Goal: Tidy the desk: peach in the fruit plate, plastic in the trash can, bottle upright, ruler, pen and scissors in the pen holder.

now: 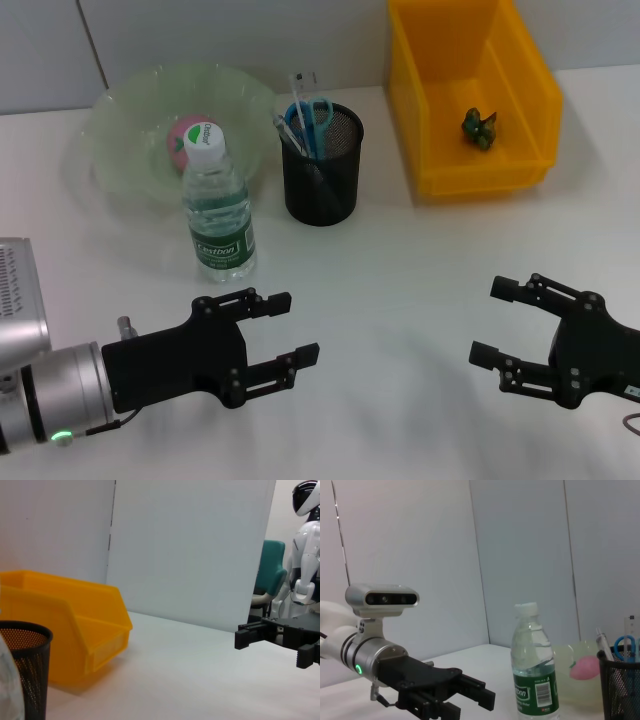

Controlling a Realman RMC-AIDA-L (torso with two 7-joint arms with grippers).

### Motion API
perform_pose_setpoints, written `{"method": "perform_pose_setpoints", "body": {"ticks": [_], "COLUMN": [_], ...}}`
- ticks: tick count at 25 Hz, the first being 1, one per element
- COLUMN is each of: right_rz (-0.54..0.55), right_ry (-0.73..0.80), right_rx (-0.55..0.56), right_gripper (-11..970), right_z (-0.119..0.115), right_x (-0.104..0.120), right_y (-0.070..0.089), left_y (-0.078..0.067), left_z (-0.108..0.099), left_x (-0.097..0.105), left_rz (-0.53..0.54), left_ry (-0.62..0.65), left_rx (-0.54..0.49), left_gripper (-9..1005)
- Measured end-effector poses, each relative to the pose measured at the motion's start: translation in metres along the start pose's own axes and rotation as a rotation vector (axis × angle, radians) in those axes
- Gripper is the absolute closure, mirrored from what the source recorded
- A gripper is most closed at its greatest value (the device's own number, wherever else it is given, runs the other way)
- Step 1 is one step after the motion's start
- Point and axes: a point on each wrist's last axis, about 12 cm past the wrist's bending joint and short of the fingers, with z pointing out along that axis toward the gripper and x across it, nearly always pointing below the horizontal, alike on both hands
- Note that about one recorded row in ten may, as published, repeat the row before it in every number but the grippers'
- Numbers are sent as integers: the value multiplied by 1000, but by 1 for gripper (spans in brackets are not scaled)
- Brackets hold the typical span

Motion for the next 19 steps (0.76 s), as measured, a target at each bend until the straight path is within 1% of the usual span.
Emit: {"method": "perform_pose_setpoints", "body": {"ticks": [7,14,19], "right_rz": [-14,-11,-10], "right_ry": [-27,-27,-25], "right_rx": [41,54,55], "right_gripper": [139,139,139], "right_z": [1,1,1], "right_x": [1,2,3], "right_y": [1,1,1], "left_y": [-3,-3,-4], "left_z": [-5,-5,-6], "left_x": [4,5,5], "left_rz": [6,-8,-13], "left_ry": [-16,-18,-19], "left_rx": [-24,-27,-26], "left_gripper": [321,348,348]}}
